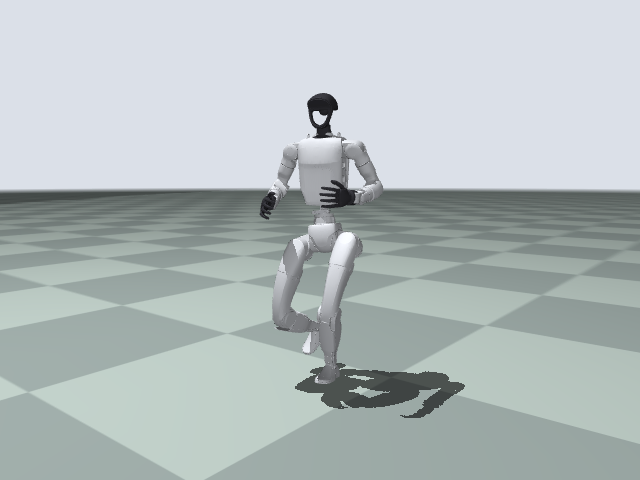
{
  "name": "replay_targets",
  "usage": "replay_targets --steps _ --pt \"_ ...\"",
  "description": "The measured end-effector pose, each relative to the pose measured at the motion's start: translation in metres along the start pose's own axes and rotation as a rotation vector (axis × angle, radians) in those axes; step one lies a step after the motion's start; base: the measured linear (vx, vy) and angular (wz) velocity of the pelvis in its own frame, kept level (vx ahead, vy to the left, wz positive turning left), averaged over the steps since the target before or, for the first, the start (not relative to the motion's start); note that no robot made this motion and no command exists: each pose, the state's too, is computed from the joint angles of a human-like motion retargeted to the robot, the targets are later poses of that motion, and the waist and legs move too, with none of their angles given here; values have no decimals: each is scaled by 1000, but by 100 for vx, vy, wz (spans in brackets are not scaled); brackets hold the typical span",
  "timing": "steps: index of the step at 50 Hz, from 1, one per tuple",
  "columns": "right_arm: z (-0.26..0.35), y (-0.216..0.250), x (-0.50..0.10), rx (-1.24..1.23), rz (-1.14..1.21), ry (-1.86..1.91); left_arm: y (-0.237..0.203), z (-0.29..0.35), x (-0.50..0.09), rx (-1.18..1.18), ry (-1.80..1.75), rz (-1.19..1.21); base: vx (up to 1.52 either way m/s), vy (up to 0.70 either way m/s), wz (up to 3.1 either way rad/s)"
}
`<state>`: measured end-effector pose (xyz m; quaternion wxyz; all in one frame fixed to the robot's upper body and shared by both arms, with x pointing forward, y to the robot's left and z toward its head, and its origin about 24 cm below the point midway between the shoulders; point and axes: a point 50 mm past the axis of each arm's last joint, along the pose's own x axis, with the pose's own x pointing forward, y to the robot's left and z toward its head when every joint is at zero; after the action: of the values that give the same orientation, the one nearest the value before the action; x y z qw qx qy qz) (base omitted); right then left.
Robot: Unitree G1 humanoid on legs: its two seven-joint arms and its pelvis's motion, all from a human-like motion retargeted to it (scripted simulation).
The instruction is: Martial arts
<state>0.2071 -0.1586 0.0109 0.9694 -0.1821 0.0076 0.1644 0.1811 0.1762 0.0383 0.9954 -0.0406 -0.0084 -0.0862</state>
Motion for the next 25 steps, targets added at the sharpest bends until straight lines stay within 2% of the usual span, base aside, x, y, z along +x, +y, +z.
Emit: replay_targets --steps 13,25 --pt "-43 -6 -42 -24 -66 241 -17 24 63 235 -142 -117 35 -9 41" --pt "-61 -10 -45 -122 -67 334 -14 14 63 416 -86 -163 13 -13 16"
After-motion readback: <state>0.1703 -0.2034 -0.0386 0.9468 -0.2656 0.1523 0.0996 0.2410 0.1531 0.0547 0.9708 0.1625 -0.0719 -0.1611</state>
